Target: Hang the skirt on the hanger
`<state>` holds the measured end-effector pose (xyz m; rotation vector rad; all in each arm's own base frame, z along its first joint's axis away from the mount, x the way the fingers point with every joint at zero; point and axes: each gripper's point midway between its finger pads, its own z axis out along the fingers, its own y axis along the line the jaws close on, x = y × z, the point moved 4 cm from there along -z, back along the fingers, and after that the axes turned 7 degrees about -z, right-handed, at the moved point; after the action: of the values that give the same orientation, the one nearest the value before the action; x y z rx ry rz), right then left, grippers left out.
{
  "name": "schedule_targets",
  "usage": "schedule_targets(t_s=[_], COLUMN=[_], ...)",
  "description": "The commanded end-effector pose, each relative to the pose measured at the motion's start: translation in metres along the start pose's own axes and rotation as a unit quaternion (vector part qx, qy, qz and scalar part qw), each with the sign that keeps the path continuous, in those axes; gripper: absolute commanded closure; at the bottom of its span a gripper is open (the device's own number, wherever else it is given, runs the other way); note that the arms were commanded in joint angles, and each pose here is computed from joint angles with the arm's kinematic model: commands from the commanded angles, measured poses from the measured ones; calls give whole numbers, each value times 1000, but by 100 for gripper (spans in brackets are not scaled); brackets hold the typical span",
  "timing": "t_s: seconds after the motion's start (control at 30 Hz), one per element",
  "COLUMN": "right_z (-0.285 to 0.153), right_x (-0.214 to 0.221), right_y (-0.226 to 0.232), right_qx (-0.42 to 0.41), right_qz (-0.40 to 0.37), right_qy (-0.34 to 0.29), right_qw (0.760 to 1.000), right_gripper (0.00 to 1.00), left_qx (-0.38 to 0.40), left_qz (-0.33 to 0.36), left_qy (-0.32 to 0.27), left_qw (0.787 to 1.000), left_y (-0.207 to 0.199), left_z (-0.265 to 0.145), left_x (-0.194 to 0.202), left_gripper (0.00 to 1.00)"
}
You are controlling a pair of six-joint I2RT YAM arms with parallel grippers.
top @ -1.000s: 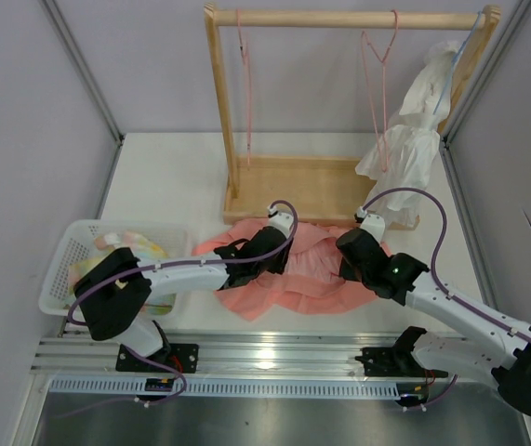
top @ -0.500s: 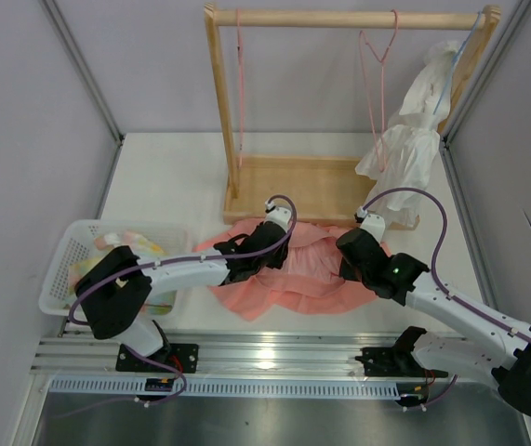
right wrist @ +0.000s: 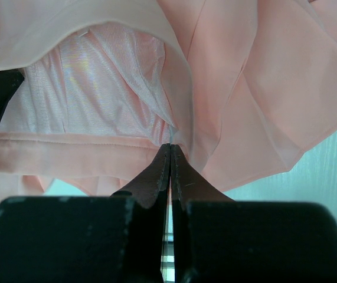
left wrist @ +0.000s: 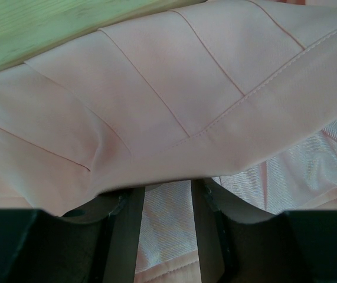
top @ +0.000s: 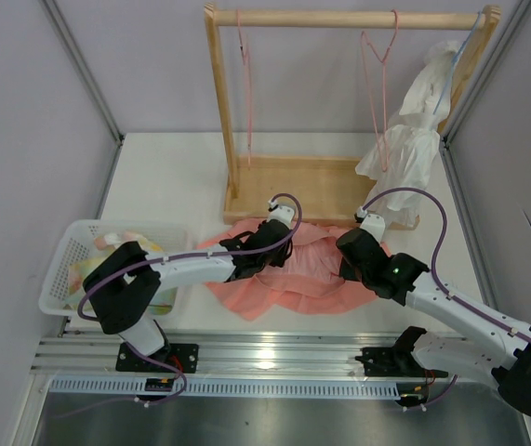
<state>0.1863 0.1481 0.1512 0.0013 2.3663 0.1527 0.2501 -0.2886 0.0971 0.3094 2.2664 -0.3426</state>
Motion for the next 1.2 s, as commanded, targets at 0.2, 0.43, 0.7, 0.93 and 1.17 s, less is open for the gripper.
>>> schedule_targets(t_s=[0.2, 0.43, 0.7, 0.93, 1.17], right_z=[-6, -5, -4, -4, -3], right_x=[-15, -16, -16, -16, -16], right_y=[4, 5, 6, 5, 6], right_qx=[-9, -10, -11, -10, -9], right_qz=[9, 9, 8, 9, 7], right_qy=[-28, -29, -28, -28, -26], right_qw=[1000, 999, 1000, 1000, 1000], right_gripper=[100, 100, 100, 100, 100], left_qx=[-9, -13, -14, -15, -12], left_qz=[-8, -6, -8, -8, -9], left_qy=[-20, -15, -17, -19, -22], left_qw=[1000, 1000, 1000, 1000, 1000], left_y=[-6, -3, -1, 1, 4], left_z=[8, 10, 9, 8, 2], left_x=[-22, -18, -22, -25, -31], left_gripper=[60, 67, 76, 86, 96])
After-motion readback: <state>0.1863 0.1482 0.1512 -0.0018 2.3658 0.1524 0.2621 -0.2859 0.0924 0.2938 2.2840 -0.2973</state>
